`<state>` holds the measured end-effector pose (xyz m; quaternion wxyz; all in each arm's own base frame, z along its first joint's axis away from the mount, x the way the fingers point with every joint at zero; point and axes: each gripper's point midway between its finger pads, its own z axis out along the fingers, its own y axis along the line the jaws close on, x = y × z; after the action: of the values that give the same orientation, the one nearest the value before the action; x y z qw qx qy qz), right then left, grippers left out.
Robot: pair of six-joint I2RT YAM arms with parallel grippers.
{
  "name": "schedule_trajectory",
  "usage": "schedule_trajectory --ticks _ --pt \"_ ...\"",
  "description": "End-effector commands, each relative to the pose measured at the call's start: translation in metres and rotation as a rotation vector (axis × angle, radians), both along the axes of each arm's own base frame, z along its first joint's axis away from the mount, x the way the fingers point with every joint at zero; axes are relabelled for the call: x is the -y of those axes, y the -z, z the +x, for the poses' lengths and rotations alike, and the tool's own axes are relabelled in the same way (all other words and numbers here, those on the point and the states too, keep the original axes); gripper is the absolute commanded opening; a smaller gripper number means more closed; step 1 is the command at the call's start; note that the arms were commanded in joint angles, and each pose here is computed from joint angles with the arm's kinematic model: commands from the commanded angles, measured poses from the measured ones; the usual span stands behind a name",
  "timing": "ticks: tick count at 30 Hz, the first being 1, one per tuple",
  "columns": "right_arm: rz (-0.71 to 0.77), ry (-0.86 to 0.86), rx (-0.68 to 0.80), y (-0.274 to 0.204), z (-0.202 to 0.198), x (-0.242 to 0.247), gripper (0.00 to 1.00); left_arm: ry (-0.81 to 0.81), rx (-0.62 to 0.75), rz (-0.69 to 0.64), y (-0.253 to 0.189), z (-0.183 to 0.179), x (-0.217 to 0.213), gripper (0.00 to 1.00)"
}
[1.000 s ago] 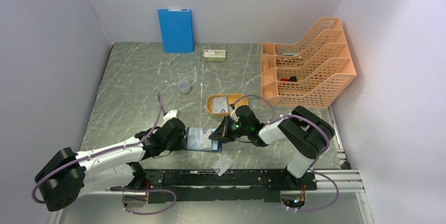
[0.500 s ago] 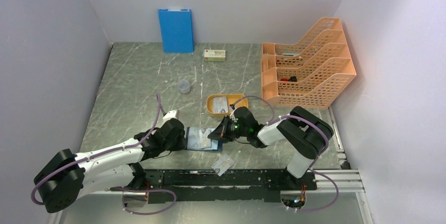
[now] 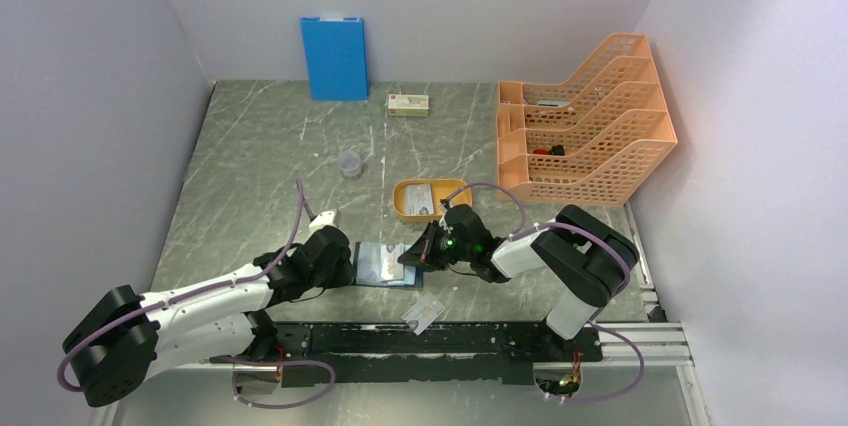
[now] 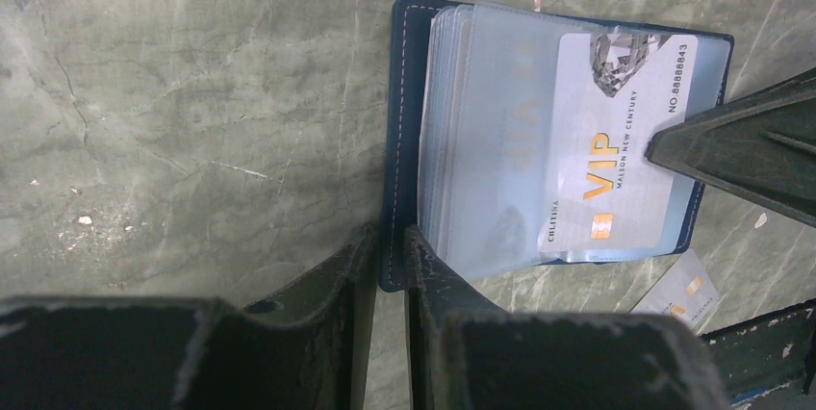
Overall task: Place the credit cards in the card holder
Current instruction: Insert the credit card into the card holder.
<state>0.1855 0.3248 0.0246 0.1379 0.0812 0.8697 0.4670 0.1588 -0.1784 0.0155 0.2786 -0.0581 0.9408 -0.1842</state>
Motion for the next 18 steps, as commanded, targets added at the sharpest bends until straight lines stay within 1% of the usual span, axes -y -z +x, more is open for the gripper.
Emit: schedule_trajectory --ticks 1,13,18 --pt "-0.09 0.021 -0.007 0.0202 -0.0037 0.0149 0.0 0.015 -0.064 0.03 0.0119 -0.015 -0.0081 0.22" --pt "-0.096 0.03 0.006 0.0171 -0.0021 0.0171 0.0 0.014 -0.063 0.034 0.0116 -0.0147 -0.009 0.22" --pt "-0.07 0.008 0.011 0.0133 -0.0025 0.0113 0.0 0.017 -0.061 0.033 0.0109 -0.0145 -0.0085 0.22"
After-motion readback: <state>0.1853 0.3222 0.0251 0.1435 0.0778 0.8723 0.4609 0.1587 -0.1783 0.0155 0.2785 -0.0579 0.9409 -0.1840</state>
